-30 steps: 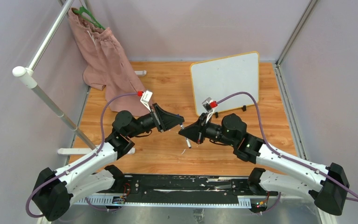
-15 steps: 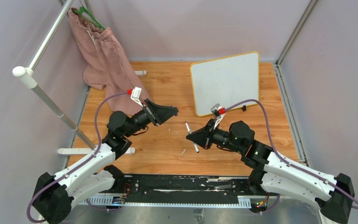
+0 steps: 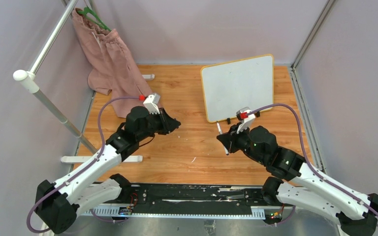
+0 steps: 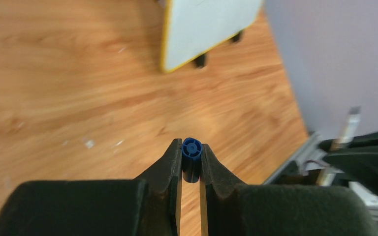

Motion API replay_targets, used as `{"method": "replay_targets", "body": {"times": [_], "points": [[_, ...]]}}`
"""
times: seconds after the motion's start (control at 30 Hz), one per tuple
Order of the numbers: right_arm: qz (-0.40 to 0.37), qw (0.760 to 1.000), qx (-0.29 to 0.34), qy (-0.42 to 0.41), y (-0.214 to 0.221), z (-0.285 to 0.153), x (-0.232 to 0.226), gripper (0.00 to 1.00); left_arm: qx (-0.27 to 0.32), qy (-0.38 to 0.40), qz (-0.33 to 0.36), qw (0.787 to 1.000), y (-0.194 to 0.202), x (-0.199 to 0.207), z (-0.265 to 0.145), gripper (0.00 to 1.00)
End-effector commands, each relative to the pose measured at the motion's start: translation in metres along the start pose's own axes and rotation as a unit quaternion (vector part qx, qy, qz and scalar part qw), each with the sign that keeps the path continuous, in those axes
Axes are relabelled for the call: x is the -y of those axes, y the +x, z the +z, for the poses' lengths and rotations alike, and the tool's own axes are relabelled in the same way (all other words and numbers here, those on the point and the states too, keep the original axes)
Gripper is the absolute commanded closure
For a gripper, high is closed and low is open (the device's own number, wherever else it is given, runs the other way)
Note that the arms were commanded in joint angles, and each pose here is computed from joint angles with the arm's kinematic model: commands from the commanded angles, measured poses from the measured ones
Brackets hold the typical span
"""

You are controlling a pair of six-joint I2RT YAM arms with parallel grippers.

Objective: Write a sentence on the whiteboard
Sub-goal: Place the pen cap at the center of the board.

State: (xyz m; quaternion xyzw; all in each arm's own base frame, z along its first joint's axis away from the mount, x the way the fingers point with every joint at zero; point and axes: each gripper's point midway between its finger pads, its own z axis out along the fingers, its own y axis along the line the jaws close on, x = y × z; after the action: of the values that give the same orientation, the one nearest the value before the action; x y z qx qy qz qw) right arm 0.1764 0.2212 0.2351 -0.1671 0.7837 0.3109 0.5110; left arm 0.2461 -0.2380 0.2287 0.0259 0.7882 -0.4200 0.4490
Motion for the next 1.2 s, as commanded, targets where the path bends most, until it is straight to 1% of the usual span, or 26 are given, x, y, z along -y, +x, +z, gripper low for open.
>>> {"method": "replay_targets", "body": {"times": [0.0, 0.1, 0.2, 0.3, 0.43, 0.6, 0.8, 0.93, 1.07, 1.17], "points": [[-0.044, 0.995, -0.037, 0.087, 0.021, -0.013, 0.04, 1.0, -0.136, -0.152, 0.026, 0.979, 0.07, -0.078, -0.011, 1.0], [-0.039, 0.995, -0.036, 0.085, 0.025, -0.012, 0.04, 1.0, -0.176, -0.185, 0.002, 0.967, 0.098, -0.099, -0.011, 1.0], [-0.04, 0.995, -0.04, 0.082, 0.027, -0.01, 0.039, 1.0, -0.205, -0.218, -0.002, 0.954, 0.116, -0.117, -0.011, 1.0], [-0.042, 0.995, -0.042, 0.082, 0.028, -0.01, 0.04, 1.0, -0.222, -0.245, 0.002, 0.944, 0.122, -0.129, -0.011, 0.99], [-0.042, 0.995, -0.042, 0.082, 0.031, -0.008, 0.04, 1.0, -0.228, -0.265, 0.012, 0.937, 0.123, -0.139, -0.006, 0.96], [-0.053, 0.994, -0.042, 0.081, 0.031, -0.009, 0.041, 1.0, -0.264, -0.284, 0.007, 0.922, 0.142, -0.154, 0.0, 0.95], [-0.063, 0.994, -0.041, 0.085, 0.031, -0.011, 0.044, 1.0, -0.273, -0.298, 0.005, 0.914, 0.151, -0.164, 0.001, 0.93], [-0.068, 0.993, -0.042, 0.086, 0.032, -0.011, 0.045, 1.0, -0.266, -0.313, 0.013, 0.912, 0.149, -0.17, -0.001, 0.83], [-0.073, 0.993, -0.042, 0.088, 0.031, -0.01, 0.046, 1.0, -0.273, -0.313, 0.015, 0.909, 0.151, -0.17, -0.002, 0.72], [-0.075, 0.992, -0.042, 0.088, 0.03, -0.009, 0.046, 1.0, -0.274, -0.315, 0.019, 0.908, 0.15, -0.172, -0.003, 0.66]]}}
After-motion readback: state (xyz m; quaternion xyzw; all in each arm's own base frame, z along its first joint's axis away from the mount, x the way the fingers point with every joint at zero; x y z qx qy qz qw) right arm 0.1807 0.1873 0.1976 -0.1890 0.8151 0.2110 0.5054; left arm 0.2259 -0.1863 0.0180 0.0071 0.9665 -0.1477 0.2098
